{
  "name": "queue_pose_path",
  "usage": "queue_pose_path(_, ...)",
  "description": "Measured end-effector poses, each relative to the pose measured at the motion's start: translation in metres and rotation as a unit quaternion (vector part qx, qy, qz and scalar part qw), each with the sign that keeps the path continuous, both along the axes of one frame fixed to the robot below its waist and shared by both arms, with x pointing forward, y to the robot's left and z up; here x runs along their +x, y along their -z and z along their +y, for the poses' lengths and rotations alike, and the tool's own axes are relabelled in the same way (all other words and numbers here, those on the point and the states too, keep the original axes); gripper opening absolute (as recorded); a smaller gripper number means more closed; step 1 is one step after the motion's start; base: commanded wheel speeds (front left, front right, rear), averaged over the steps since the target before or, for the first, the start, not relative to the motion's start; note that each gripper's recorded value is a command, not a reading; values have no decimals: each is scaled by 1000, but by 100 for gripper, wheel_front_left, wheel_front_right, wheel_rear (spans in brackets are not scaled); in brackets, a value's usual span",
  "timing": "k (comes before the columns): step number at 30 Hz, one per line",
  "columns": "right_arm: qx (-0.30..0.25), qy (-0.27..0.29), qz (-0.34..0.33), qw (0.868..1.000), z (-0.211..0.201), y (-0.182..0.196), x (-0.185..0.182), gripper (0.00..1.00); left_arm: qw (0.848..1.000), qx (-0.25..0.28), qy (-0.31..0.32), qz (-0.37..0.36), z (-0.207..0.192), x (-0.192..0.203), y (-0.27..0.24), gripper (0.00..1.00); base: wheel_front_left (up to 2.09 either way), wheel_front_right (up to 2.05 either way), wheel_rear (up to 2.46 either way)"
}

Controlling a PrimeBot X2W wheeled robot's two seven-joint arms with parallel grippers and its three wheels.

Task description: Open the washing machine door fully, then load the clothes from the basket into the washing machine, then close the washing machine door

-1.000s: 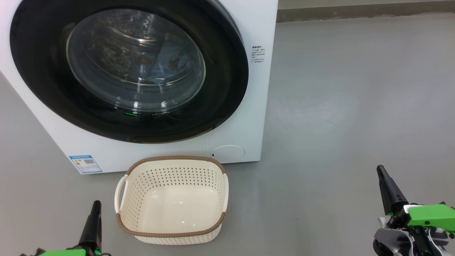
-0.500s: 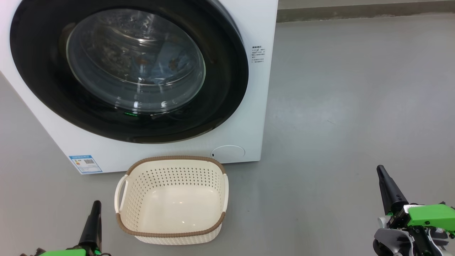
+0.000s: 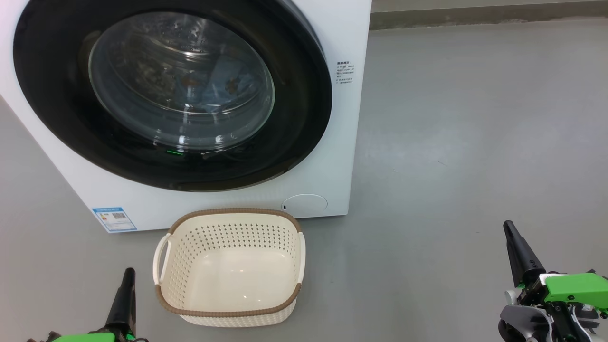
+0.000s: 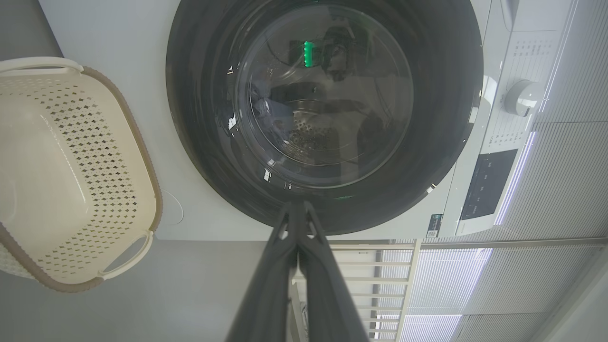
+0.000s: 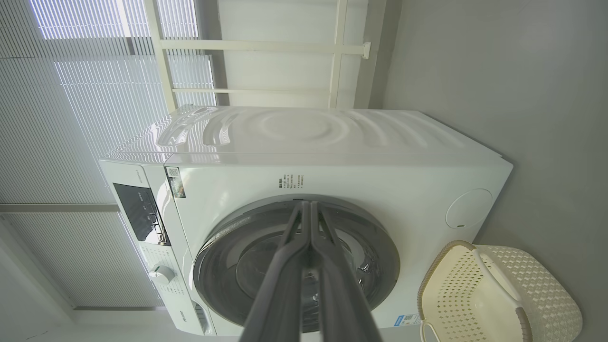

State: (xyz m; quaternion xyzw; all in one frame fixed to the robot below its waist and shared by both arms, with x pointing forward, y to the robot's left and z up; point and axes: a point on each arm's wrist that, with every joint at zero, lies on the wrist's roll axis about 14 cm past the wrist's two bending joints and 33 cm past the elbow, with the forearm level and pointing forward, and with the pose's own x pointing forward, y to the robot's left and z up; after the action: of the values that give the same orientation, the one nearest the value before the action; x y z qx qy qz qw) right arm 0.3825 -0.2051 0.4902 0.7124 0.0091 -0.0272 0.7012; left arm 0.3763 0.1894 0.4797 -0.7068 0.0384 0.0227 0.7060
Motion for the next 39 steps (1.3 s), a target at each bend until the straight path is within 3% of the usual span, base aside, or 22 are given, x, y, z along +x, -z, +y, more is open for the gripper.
queue_pose_path(39,0,0,0,1000,0,0,0,0,1000,0,0,0,0,0,0,0,0,0,0)
